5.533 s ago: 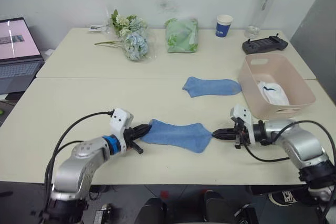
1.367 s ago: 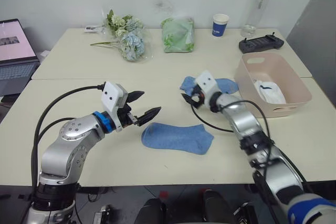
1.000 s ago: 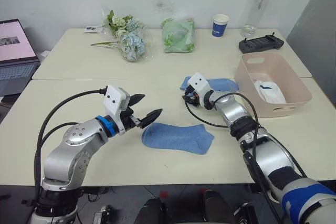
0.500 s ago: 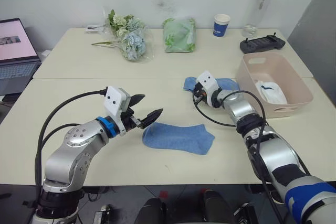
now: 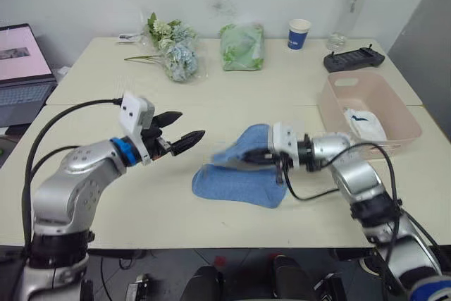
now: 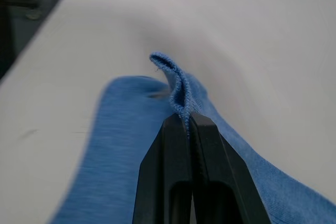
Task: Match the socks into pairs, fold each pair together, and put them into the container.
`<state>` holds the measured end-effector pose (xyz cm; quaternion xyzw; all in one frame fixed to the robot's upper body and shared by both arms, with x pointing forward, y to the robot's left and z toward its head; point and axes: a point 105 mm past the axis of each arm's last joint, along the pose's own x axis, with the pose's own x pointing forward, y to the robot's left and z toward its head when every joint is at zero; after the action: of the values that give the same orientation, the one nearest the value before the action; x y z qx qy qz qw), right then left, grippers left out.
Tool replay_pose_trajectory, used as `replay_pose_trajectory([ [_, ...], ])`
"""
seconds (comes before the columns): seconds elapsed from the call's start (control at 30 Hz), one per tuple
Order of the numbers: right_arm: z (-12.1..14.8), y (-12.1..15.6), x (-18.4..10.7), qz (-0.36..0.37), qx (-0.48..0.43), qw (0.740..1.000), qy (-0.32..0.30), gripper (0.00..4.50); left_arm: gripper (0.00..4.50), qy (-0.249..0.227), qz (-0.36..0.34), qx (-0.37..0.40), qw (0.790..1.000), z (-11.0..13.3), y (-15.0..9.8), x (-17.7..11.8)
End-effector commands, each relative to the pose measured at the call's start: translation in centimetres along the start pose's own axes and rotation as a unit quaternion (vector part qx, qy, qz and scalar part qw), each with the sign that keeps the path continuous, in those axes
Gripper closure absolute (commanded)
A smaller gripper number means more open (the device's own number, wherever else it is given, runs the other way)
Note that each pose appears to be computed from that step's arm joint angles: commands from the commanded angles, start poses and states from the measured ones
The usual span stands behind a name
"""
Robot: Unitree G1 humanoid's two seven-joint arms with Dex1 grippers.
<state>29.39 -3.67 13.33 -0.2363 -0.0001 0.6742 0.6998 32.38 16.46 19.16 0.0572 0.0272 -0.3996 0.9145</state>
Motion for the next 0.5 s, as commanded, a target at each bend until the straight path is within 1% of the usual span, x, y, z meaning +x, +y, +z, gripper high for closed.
replay_pose_trajectory([
  [0.03, 1.5, 0.8, -0.4, 0.01, -0.028, 0.999, -0.014, 4.49, 0.0, 0.014, -0.042, 0.023, 0.999, -0.4, -0.4, 2.9],
  [0.1, 1.3, 1.2, -0.3, 0.012, -0.026, 1.0, -0.013, 4.49, 0.0, 0.021, -0.065, 0.033, 0.997, -0.8, -0.6, 4.4],
  [0.17, 0.7, 1.7, -0.1, 0.009, -0.022, 1.0, -0.005, 4.49, 0.0, 0.034, -0.083, 0.037, 0.995, -2.1, -0.7, 7.3],
  [0.2, 0.5, 1.9, 0.0, 0.008, -0.02, 1.0, -0.003, 4.49, 0.0, 0.039, -0.091, 0.039, 0.994, -2.5, -0.8, 8.2],
  [0.33, 0.3, 1.8, 0.8, -0.006, -0.018, 1.0, -0.001, 4.49, 0.0, 0.106, -0.117, 0.075, 0.985, -5.6, -1.0, 12.1],
  [0.4, 0.5, 1.7, 1.1, -0.011, -0.015, 1.0, -0.006, 4.49, 0.0, 0.135, -0.131, 0.091, 0.978, -6.6, -1.1, 12.8],
  [0.43, 0.6, 1.7, 1.2, -0.013, -0.016, 1.0, -0.007, 4.49, 0.0, 0.156, -0.132, 0.096, 0.974, -7.4, -1.1, 13.1],
  [0.5, 0.7, 1.6, 1.4, -0.016, -0.018, 1.0, -0.007, 4.49, 0.0, 0.182, -0.13, 0.098, 0.97, -8.4, -0.9, 13.4],
])
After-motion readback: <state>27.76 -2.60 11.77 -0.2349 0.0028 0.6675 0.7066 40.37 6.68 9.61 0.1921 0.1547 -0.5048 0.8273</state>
